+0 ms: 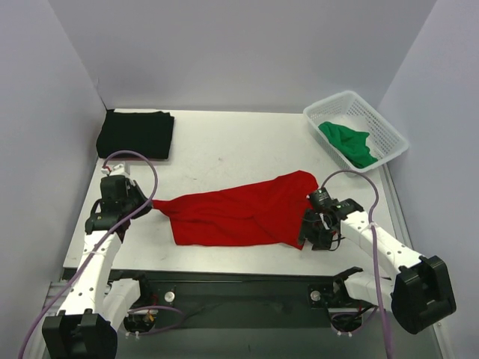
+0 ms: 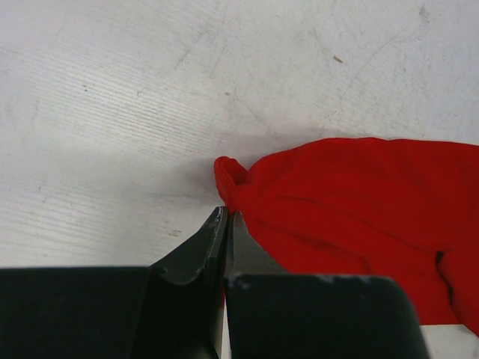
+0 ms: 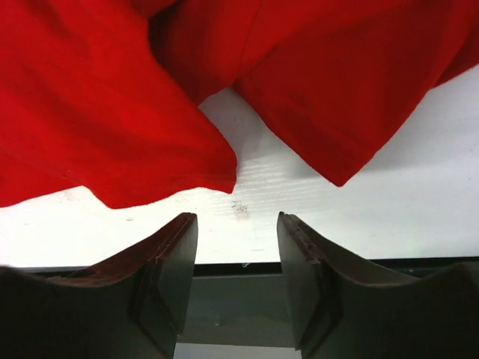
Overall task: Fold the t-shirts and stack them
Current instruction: Flatten out the tshirt
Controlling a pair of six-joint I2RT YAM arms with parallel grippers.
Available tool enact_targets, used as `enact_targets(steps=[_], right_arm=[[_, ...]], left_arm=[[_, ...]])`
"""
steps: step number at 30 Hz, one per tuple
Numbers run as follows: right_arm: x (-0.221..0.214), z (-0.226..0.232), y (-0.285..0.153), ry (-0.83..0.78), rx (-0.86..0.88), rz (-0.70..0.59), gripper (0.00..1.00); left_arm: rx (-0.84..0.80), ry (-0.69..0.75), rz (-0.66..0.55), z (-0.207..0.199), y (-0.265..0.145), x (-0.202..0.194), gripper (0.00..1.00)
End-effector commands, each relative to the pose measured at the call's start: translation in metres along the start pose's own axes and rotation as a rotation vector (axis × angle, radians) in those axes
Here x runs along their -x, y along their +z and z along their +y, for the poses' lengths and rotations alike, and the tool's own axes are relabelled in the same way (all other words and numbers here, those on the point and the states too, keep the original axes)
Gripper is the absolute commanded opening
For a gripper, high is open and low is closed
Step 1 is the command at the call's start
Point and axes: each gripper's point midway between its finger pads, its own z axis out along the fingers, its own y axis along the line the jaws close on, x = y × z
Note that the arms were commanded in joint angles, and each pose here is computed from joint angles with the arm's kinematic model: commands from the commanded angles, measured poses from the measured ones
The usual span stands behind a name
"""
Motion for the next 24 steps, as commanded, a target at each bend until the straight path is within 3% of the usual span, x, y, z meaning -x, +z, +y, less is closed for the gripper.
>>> enact_targets(steps=[1,5,12,24], right_arm=[[-0.008,-0.006,0.006,-0.031,-0.016,0.021,0.51],[-0.013,-0.004,0.014,-0.015,-0.001,0.034,0.53],[-0.018,-0.003,0.030,-0.002,0.010,0.059,0.45],[-0.001,0.008,0.042,-0.032,0.022,0.003,0.42]], left_arm=[[-0.016,0.007,-0.034,-0.003,-0.006,0.008,0.00],[-0.015,0.007,-0.031,-0.003,-0.005,0.008,0.00],[-0.017,0.007,-0.032,-0.003,-0.004,0.008,0.00],[-0.014,0.009,-0.035,-0.002,-0.006,0.007,0.00]])
